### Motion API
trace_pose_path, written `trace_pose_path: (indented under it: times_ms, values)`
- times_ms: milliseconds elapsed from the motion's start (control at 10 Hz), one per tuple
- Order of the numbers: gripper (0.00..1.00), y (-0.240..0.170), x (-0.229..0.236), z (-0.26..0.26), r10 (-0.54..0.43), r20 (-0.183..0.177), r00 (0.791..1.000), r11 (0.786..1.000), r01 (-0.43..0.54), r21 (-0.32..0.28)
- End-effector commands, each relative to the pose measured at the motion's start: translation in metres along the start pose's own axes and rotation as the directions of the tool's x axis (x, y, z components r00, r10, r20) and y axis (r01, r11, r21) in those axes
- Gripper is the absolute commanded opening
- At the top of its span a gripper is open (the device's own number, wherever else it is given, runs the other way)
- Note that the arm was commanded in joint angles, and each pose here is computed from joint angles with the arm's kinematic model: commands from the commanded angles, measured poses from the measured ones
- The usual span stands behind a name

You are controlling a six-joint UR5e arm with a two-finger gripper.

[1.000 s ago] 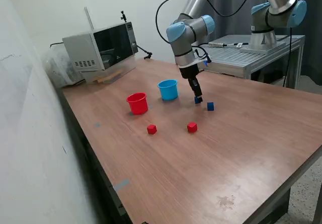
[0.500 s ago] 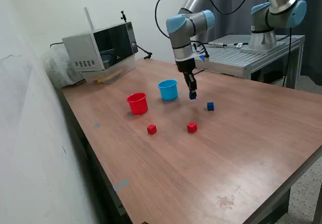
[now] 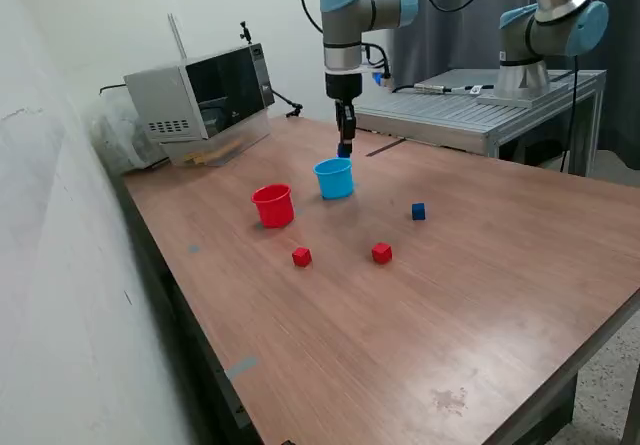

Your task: Place red objects in the red bin, and blue objects in the blue bin.

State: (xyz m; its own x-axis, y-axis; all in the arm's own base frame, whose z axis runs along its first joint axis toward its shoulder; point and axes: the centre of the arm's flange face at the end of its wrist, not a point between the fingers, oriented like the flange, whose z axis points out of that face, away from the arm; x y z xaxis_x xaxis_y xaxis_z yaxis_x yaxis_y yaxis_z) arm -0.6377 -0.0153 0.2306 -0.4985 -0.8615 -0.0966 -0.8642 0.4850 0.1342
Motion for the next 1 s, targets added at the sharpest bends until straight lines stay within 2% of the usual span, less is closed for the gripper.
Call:
trace_pose_path:
  times_ms: [0,300,400,600,700,800,900]
  values:
    - [0.00,0.015,-0.030,0.004,0.043,0.013,0.999,0.999,-0.043,0.005]
    - [0.00,0.029,-0.056,0.017,0.084,0.024,0.996,0.996,-0.084,0.023]
    - [1.00,0.025,-0.056,0.027,0.077,0.039,0.996,0.995,-0.079,0.067]
    - [1.00,0.025,-0.054,0.030,0.071,0.042,0.997,0.994,-0.075,0.081]
    - [1.00,0.028,-0.047,0.021,-0.005,0.027,1.000,0.997,0.003,0.071]
    - [1.00,0.023,-0.033,0.007,-0.056,0.021,0.998,0.995,0.054,0.086]
    - [1.00,0.001,0.003,-0.015,-0.127,0.006,0.992,0.984,0.125,0.129]
